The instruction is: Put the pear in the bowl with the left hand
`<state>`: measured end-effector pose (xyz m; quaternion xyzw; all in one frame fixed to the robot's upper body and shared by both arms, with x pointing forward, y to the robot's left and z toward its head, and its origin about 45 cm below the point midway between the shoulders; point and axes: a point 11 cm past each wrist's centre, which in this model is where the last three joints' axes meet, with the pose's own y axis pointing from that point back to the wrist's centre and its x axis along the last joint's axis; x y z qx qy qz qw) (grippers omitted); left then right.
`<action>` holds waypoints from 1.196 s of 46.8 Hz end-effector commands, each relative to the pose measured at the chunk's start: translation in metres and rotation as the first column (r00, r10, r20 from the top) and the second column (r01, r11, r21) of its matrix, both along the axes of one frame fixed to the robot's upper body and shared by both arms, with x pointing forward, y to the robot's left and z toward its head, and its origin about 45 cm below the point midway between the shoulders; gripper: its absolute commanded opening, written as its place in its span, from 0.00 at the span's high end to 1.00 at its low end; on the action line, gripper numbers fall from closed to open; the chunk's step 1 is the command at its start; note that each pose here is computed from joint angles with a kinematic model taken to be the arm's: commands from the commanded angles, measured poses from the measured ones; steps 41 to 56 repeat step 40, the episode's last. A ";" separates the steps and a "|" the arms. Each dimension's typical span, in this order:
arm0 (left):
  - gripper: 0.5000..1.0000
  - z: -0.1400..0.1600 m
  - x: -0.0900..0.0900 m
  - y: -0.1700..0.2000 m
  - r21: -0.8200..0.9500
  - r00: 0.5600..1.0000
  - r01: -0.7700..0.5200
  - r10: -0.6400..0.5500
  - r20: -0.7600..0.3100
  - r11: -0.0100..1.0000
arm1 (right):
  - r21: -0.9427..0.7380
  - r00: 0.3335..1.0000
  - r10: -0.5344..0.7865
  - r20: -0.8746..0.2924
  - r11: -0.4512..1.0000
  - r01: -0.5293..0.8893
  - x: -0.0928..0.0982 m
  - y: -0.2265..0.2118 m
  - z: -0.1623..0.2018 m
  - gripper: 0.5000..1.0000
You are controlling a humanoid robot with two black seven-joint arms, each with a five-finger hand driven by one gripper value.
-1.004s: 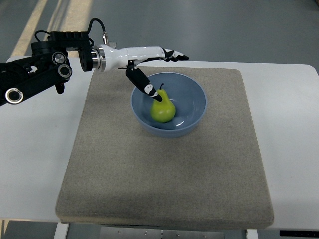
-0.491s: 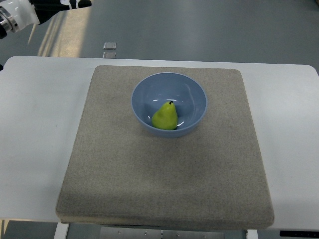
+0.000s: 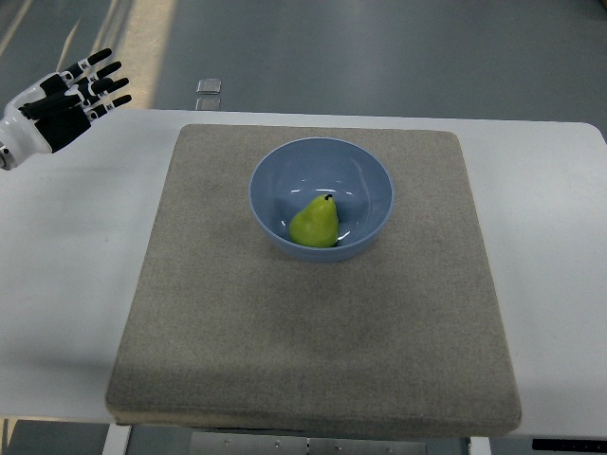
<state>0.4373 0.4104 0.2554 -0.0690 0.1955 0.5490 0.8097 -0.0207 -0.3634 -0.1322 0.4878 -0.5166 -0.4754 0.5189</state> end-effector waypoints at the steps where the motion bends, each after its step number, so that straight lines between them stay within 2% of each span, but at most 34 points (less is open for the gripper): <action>1: 0.01 -0.006 0.000 -0.004 -0.011 1.000 0.003 -0.004 -0.014 1.000 | 0.000 1.000 0.000 0.000 1.000 0.000 0.000 0.000 0.000 0.15; 7: 0.01 -0.004 0.003 -0.006 -0.081 1.000 -0.018 0.017 -0.012 0.997 | 0.000 1.000 -0.003 0.001 1.000 0.003 0.000 0.000 0.000 0.15; 17: 0.01 -0.017 0.007 -0.033 -0.210 0.993 0.017 -0.042 -0.113 0.978 | 0.009 1.000 -0.004 0.001 1.000 0.004 0.000 0.001 0.000 0.15; 56: 0.01 -0.025 0.006 -0.043 -0.223 0.990 0.031 -0.061 -0.129 0.974 | 0.006 1.000 0.004 0.010 1.000 -0.004 0.001 0.001 0.000 0.15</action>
